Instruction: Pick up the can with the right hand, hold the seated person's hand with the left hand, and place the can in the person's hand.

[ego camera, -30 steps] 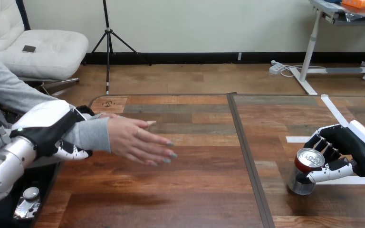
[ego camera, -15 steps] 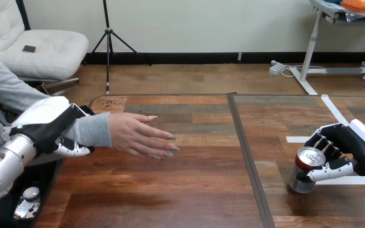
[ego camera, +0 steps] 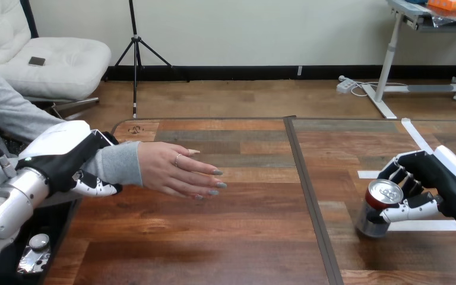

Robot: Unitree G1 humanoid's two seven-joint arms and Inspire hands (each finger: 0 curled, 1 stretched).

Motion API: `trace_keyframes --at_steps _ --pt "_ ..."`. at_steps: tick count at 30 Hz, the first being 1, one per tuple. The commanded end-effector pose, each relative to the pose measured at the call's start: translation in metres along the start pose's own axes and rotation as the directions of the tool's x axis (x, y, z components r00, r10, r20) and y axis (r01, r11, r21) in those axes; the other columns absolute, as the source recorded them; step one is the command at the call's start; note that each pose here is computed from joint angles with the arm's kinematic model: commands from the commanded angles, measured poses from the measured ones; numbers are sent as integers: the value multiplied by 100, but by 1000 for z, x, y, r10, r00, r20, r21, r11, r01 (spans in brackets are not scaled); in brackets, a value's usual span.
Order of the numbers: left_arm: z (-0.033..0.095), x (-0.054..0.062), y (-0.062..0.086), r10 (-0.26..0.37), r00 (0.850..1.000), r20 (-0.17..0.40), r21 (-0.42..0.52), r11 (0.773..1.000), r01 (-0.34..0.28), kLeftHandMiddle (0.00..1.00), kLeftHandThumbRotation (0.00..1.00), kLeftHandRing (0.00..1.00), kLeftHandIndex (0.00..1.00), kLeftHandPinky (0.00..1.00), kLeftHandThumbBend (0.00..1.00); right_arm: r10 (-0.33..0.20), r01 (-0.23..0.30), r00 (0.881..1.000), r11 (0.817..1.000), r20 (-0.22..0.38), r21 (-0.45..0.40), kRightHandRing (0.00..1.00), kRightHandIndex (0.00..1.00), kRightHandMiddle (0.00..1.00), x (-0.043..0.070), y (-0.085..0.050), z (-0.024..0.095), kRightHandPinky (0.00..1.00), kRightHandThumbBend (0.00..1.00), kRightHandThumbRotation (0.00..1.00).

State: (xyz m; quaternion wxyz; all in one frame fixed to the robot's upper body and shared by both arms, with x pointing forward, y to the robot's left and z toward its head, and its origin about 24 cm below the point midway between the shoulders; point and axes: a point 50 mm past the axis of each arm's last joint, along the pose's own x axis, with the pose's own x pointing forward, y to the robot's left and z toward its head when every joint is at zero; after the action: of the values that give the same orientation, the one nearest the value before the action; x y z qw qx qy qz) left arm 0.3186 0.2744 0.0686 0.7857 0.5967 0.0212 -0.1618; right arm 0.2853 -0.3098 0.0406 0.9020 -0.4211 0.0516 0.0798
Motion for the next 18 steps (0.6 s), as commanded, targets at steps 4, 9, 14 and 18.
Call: trace_keyframes --at_steps 4,9,14,18 --pt "39 18 38 198 970 141 -87 979 -187 20 0 14 22 9 31 -112 112 975 994 193 10 34 44 39 28 -19 50 31 76 0" --pt "44 21 37 193 970 151 -110 978 -177 20 0 14 23 9 28 -113 111 973 994 203 25 35 44 40 32 -16 55 32 76 0" --pt "48 22 37 179 972 154 -122 979 -161 20 0 14 23 9 27 -106 103 972 994 211 24 35 44 40 35 -14 60 32 76 0" --pt "51 23 37 177 972 155 -125 979 -159 21 0 14 23 9 27 -104 101 971 995 215 21 35 44 40 37 -13 63 32 76 0"
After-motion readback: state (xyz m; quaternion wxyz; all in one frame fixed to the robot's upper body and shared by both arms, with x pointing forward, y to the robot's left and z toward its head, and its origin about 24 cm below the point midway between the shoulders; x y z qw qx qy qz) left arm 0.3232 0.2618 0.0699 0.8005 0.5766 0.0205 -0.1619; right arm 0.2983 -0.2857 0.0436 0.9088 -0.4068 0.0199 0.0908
